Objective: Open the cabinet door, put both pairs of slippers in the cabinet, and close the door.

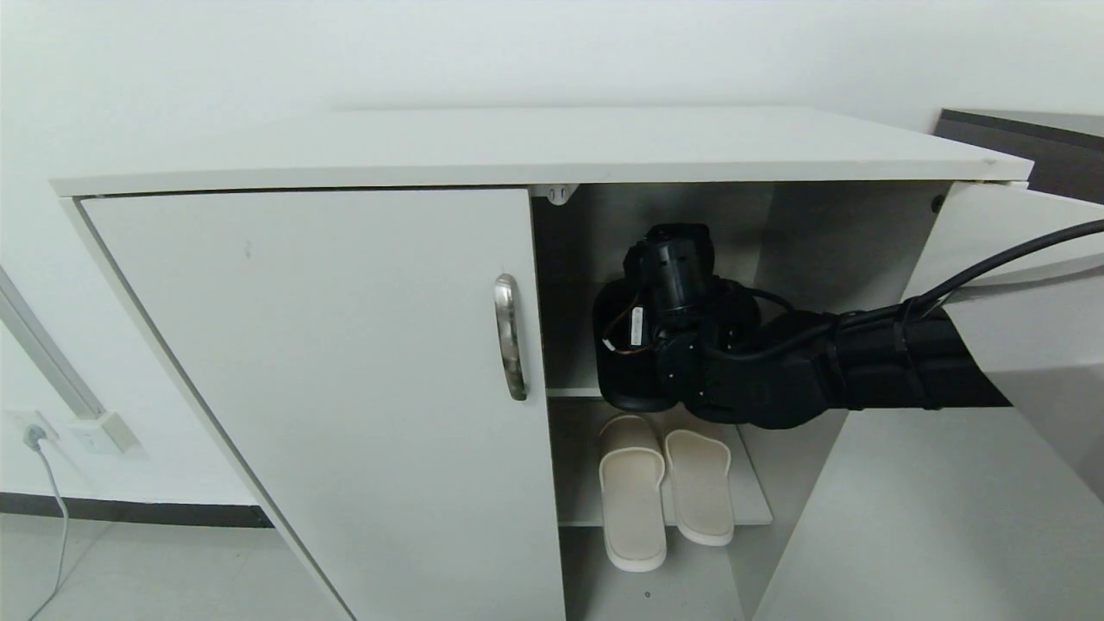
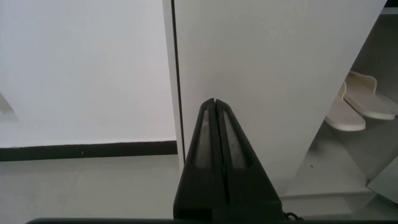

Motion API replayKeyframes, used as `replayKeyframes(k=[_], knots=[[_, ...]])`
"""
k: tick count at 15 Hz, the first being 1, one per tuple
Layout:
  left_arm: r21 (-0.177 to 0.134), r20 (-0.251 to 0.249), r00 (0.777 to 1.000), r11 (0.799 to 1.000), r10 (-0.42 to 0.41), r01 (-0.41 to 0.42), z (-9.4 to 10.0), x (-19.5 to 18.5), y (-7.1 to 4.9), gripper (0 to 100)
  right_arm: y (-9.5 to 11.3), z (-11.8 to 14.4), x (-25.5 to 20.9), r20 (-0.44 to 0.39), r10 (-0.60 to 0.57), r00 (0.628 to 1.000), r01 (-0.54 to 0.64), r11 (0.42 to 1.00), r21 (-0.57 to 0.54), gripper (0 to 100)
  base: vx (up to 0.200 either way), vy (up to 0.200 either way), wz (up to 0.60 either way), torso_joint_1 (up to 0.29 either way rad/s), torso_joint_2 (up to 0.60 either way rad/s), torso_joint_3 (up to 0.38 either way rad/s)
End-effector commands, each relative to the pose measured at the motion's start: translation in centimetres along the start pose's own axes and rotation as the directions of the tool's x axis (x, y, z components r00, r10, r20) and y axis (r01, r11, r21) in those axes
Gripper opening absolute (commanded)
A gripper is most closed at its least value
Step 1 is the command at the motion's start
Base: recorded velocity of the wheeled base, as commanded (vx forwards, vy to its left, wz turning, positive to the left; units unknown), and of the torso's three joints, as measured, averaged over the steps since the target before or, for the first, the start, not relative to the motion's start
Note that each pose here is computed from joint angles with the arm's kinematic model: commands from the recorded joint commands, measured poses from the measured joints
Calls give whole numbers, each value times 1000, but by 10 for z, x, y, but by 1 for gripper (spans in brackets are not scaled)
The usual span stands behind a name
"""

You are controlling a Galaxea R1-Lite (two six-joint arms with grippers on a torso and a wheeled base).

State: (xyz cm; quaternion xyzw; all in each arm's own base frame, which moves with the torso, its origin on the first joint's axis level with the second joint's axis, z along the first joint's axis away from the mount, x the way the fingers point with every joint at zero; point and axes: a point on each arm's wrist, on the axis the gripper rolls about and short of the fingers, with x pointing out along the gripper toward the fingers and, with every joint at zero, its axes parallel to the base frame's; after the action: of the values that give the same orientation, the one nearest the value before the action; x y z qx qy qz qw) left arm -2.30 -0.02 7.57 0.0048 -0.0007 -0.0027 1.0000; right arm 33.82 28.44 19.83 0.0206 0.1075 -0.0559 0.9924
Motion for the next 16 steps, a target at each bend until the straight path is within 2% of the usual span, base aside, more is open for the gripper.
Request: replayKeyframes(k=[1,2,3,6,13,16], knots=[[0,-1,1000,1000,1,-1,0,0,0,0,0,-2,2,-4,-2,1000,2,1000,-3,0,0,0,0,0,0,0],[0,-1,1000,1000,1,-1,0,0,0,0,0,-2,2,0,-3,1000,3,1000,0,0,0,0,0,0,0,0],[0,-1,1000,1000,1,-1,0,0,0,0,0,-1,2,0,-4,1000,4,1000,0,100,0,0,0,0,0,0],[0,-1,1000,1000,1,-1,0,0,0,0,-4,-2,-6,-9,1,1000,-1,1000,-10,100,0,0,0,0,0,0],[1,-1,1000,1000,1,-1,0,0,0,0,-20,12,-62,8,68,998,-68,998,-2,100,0,0,0,0,0,0],[1,-1,1000,1000,1,-1,0,0,0,0,-28,5,-83,17,104,994,-104,995,-1,100,0,0,0,0,0,0]])
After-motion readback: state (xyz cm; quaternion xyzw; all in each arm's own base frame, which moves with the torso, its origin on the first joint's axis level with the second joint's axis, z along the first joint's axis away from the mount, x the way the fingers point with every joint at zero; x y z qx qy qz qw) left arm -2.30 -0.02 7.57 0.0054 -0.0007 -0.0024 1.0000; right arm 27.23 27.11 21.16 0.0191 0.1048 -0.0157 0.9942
